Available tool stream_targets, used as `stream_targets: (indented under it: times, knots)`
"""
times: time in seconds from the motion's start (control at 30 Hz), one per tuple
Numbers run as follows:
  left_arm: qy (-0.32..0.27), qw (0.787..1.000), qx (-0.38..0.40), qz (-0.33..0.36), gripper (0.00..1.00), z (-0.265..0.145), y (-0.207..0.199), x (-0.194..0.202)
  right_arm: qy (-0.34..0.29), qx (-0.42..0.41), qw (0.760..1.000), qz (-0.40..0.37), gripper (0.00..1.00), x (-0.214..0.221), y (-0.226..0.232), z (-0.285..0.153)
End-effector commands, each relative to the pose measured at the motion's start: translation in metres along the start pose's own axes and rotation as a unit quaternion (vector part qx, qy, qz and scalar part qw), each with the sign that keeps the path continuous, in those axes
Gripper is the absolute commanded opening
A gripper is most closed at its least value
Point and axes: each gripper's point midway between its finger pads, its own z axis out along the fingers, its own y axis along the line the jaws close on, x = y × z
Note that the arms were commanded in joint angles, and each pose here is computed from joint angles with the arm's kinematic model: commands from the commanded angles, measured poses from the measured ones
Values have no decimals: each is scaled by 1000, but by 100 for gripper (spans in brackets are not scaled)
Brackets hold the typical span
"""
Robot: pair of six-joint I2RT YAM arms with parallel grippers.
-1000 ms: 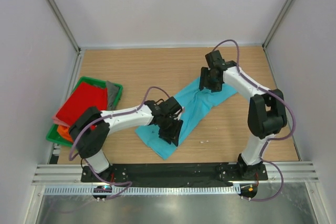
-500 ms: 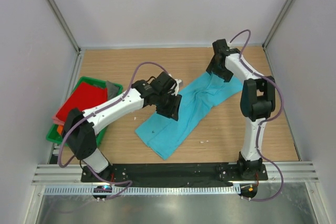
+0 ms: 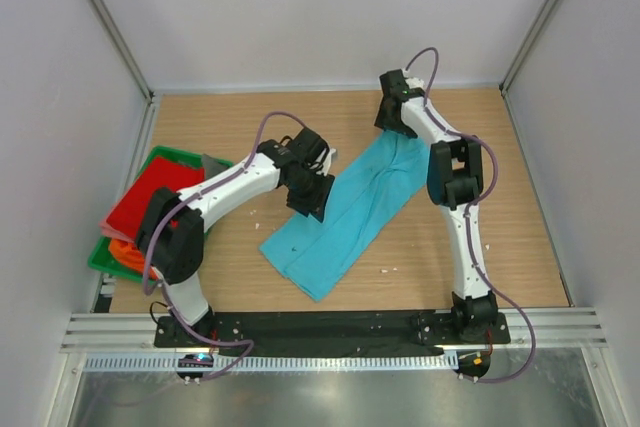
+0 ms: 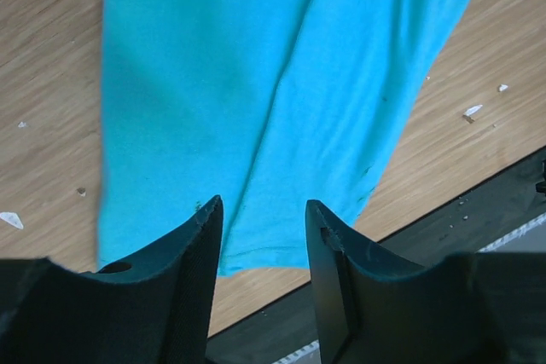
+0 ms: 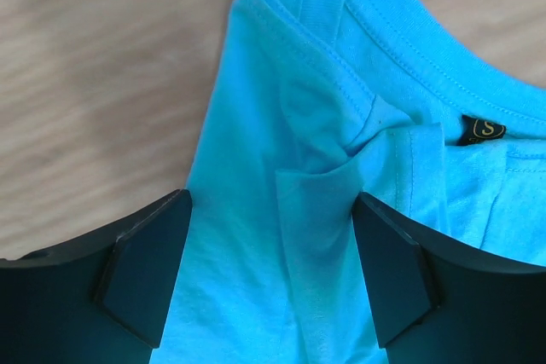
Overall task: Fold and stack the t-shirts
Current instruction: Fold the tshirt
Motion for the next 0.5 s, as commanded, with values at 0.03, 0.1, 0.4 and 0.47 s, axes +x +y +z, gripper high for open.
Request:
stream_targets:
  times: [0.03,0.1,0.4,0.47]
  knots:
    - [4,1000,5,13,47,12,-2,-9,-41,-46,992,-109,82,-1,52,20]
    - [5,1000,3,9,48,23,-1,-14,-61,-66,990,-111,83,-13,67,15]
    - [88,995,-38,-18,50,85,21,17,-94,-115,986,-75,82,-44,87,-15]
    - [121,991,-40,-47,49,96,19,38,-96,-117,985,-79,82,-45,88,-16]
